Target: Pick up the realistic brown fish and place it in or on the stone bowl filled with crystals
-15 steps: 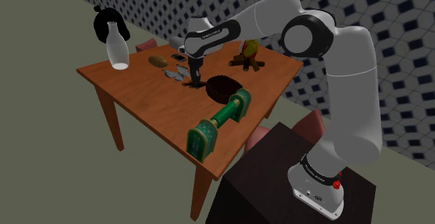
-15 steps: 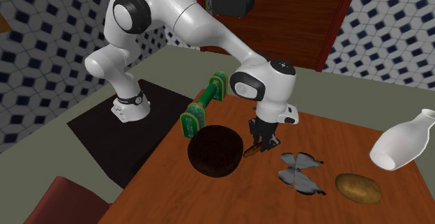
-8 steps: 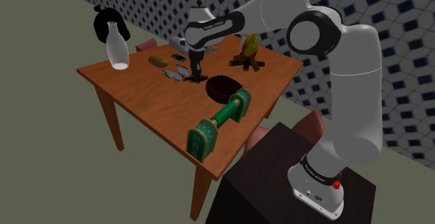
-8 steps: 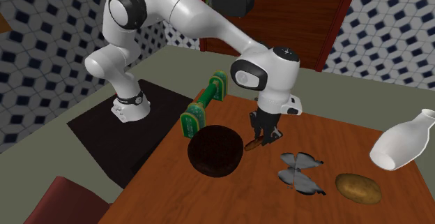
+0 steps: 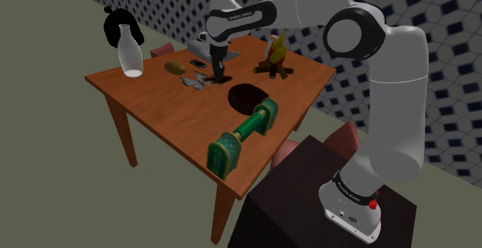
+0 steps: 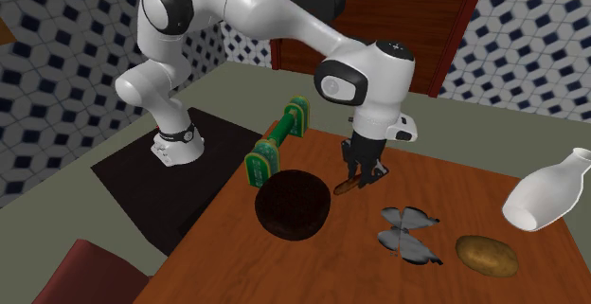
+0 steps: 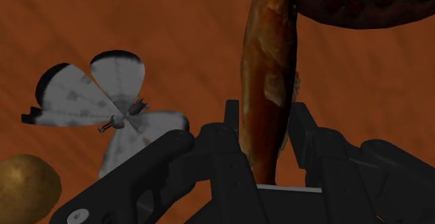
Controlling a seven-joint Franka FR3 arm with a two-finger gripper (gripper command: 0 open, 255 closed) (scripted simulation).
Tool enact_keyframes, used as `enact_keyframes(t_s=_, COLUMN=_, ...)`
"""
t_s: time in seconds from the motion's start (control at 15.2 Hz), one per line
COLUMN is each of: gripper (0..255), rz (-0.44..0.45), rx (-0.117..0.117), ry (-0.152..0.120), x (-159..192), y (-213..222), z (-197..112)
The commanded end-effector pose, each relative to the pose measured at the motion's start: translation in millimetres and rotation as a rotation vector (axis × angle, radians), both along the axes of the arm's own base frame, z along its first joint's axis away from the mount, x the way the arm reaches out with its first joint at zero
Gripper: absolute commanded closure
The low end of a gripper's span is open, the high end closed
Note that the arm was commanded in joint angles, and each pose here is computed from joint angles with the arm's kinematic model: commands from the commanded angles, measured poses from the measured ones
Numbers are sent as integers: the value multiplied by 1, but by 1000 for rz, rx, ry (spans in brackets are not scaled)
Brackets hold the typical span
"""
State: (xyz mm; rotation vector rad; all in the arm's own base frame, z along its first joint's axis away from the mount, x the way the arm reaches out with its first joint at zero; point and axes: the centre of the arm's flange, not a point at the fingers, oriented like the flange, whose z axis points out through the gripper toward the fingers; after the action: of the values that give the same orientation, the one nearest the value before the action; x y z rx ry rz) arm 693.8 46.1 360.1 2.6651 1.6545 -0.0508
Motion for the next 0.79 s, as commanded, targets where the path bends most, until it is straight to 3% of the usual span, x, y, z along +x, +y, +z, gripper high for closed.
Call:
enact_keyframes(t_s=0.0, gripper=255, rz=0, rx=0, ry=0, x=1, y=1, z=9)
enact_keyframes(t_s=0.59, gripper=255, rz=0, rx=0, ry=0, x=1, y=1, z=53)
enact_keyframes(t_s=0.73, gripper=255, rz=0, rx=0, ry=0, x=-20, y=-15, z=52)
